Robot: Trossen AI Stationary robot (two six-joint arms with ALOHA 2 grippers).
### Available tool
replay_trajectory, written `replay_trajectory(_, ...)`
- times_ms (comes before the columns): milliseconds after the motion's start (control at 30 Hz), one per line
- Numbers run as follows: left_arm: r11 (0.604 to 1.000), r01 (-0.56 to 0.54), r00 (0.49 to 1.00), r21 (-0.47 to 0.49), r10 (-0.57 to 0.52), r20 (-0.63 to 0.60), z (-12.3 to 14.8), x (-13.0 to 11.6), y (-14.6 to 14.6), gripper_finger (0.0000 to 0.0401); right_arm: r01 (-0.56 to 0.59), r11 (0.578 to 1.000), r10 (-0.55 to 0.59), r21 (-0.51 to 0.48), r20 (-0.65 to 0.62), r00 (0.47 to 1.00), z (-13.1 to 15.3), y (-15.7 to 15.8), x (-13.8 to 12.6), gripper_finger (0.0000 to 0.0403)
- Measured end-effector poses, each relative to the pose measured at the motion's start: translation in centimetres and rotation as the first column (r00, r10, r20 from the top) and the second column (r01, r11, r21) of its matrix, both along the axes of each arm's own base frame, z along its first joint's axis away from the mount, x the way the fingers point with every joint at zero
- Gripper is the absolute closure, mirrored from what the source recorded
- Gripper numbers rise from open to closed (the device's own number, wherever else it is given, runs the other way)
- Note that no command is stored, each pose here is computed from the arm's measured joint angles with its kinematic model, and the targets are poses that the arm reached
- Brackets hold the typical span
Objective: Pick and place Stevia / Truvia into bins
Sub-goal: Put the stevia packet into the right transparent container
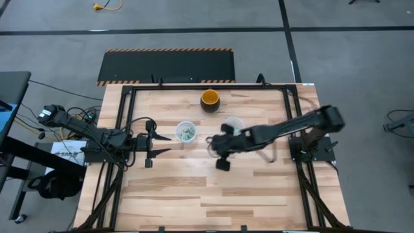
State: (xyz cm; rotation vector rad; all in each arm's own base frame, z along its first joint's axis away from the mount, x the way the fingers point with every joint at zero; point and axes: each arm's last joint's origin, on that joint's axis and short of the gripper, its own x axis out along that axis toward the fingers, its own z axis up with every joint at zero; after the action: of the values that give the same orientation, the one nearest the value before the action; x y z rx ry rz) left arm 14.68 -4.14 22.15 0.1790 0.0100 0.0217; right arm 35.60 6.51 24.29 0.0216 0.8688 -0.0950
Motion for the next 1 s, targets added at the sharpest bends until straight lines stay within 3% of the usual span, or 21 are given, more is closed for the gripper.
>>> replay_trajectory(167,1.0,0.0,1.0,0.0,0.0,0.001,0.0,0.0,0.0,0.0235,0.084,0.983,-0.076,-0.164,0.055,0.996,5.7,-1.8,-4.6,0.0396)
replay_trajectory(333,1.0,0.0,1.0,0.0,0.0,0.0,0.0,0.0,0.0,0.0235,0.157,0.967,-0.15,-0.202,0.049,0.987,7.8,-3.8,-7.3,0.0395)
replay_trajectory(600,0.997,-0.048,0.999,-0.06,0.048,0.003,0.0,0.0,0.1,0.0235,0.172,0.953,-0.203,-0.25,-0.102,0.974,6.5,-6.5,-7.4,0.04)
replay_trajectory(767,0.988,-0.13,0.991,-0.088,0.13,-0.004,-0.1,0.0,0.4,0.0235,0.134,0.974,-0.166,-0.184,-0.168,0.972,5.6,-8.3,-7.0,0.0397)
replay_trajectory(1000,0.987,-0.14,0.99,-0.084,0.14,-0.013,-0.2,0.0,0.4,0.0235,0.09,0.99,-0.114,-0.11,-0.233,0.966,4.5,-10.9,-6.6,0.04)
